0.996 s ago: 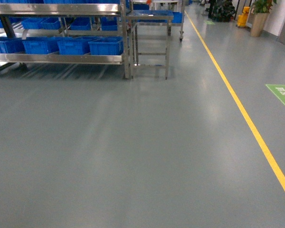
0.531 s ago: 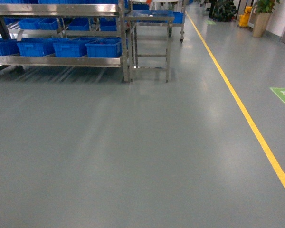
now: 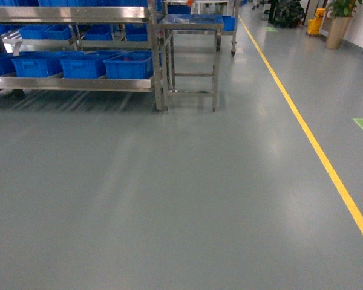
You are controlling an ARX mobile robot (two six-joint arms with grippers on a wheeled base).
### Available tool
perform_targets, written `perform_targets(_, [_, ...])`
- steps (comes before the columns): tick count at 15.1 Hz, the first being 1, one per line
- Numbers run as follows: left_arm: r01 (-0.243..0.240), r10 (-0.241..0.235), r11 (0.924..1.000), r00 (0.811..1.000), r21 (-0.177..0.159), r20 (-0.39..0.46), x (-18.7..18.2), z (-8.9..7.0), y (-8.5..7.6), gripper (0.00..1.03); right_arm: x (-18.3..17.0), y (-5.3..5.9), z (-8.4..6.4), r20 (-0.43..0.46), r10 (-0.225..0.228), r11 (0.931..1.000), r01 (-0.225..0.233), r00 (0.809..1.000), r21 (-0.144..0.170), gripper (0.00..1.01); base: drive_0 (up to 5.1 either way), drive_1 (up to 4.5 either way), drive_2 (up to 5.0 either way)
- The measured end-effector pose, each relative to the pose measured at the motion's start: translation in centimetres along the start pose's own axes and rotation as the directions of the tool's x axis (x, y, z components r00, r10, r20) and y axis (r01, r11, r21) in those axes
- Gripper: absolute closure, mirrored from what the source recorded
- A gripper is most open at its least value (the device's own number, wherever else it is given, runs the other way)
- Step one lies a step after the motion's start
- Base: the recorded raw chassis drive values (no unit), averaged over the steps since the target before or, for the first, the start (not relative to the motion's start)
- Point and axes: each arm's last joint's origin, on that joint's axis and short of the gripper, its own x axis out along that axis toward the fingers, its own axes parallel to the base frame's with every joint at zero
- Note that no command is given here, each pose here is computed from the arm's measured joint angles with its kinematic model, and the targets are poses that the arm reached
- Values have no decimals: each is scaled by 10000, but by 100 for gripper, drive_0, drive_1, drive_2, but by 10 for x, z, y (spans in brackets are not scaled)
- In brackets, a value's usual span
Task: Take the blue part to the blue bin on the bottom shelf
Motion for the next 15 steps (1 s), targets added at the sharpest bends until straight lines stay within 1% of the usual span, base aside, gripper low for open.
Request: perform_targets(15, [-19, 19, 10000, 10000, 6, -1, 0, 0, 0, 59, 0, 0, 0, -15, 0, 10000, 0, 10000, 0, 3, -7, 424, -437])
